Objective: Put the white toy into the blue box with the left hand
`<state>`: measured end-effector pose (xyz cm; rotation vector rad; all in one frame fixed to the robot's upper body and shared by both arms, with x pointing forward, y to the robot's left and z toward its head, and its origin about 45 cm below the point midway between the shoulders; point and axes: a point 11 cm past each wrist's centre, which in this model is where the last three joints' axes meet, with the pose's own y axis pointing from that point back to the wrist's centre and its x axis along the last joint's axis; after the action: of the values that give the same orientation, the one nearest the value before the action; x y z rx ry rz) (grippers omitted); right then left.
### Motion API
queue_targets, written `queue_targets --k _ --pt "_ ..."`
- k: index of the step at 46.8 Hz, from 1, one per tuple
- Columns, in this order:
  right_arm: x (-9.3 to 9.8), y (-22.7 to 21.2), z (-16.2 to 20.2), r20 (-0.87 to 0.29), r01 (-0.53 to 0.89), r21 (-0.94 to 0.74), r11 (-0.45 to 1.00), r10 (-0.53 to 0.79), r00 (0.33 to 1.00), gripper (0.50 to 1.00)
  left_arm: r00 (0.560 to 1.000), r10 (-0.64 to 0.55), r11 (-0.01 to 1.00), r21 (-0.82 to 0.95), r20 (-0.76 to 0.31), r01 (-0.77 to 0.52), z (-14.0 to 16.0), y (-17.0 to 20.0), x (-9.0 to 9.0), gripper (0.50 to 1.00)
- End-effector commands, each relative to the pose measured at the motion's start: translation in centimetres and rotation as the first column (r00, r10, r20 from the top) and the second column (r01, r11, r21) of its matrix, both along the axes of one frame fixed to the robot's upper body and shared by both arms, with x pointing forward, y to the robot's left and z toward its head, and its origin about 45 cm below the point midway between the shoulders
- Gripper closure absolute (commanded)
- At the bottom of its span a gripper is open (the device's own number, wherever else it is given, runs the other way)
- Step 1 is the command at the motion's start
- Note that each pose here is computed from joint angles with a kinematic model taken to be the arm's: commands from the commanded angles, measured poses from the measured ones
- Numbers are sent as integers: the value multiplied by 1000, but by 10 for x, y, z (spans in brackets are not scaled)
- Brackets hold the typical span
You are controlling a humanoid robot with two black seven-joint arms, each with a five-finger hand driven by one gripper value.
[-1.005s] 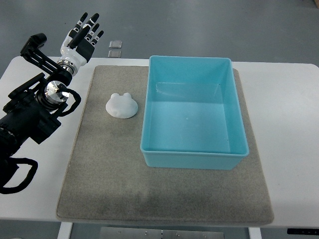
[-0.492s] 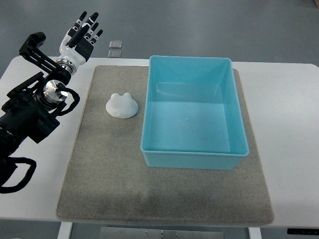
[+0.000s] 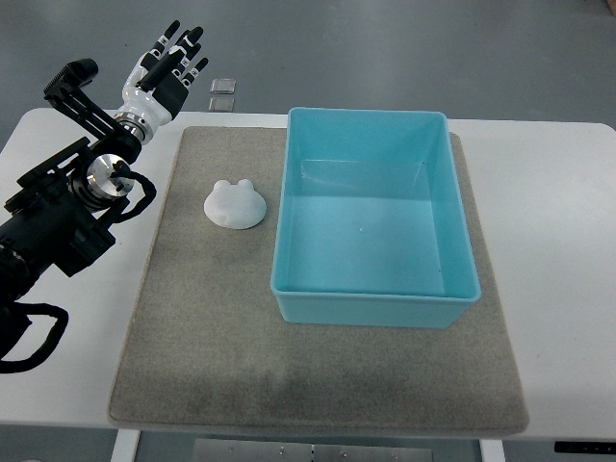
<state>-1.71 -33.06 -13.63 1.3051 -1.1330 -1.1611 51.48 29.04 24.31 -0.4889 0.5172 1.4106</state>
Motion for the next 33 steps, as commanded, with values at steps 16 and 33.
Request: queue_targets --k 16,33 --pt "0 0 0 0 0 -1 1000 0 1000 564 986 -167 955 254 24 156 12 -26 -4 508" --pt "0 0 0 0 0 -1 1000 0 1000 564 962 -270 822 509 -46 255 12 -16 -11 508"
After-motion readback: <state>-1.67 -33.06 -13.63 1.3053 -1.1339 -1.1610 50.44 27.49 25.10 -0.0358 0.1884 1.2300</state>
